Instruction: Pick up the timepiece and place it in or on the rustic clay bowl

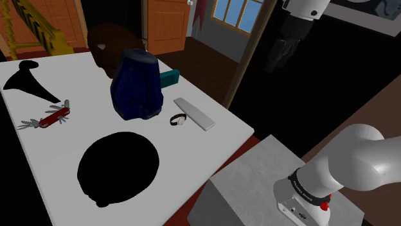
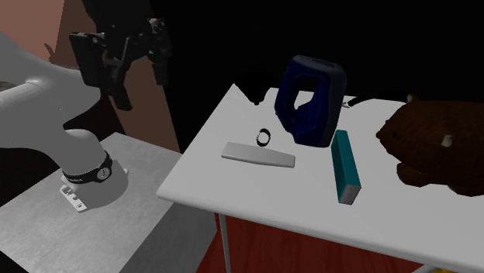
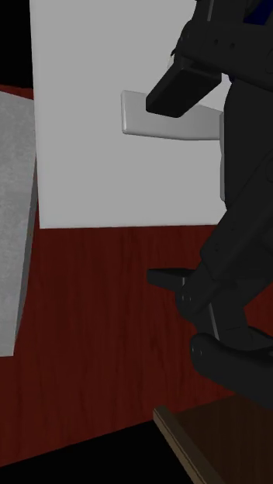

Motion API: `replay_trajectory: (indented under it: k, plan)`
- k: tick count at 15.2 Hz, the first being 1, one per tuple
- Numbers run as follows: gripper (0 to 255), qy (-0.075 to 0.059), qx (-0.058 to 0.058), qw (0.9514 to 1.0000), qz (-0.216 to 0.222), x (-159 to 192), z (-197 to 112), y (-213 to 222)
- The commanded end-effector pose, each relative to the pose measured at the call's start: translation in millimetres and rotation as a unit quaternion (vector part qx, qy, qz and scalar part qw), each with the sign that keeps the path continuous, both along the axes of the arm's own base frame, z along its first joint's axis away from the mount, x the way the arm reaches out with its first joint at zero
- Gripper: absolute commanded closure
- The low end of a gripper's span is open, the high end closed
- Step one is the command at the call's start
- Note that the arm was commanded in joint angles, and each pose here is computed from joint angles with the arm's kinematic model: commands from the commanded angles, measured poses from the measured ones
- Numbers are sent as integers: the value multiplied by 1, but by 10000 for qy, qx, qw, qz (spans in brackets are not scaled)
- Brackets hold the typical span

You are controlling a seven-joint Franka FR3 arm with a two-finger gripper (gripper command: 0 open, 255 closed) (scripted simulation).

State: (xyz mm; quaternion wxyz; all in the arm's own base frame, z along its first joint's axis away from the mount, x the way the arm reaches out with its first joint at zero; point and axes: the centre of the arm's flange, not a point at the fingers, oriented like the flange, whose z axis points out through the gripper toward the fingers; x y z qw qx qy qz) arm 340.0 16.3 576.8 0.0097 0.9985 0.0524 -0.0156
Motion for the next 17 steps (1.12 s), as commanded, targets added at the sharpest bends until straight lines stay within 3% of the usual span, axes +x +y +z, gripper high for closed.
replay_trajectory:
  k: [1,9,17]
  plan:
    - [0,50,85,9999,97,13,-15,15]
    - [0,256,409,9976,492,67,-74,80]
    - [0,462,732,9923,884,112,-130,153]
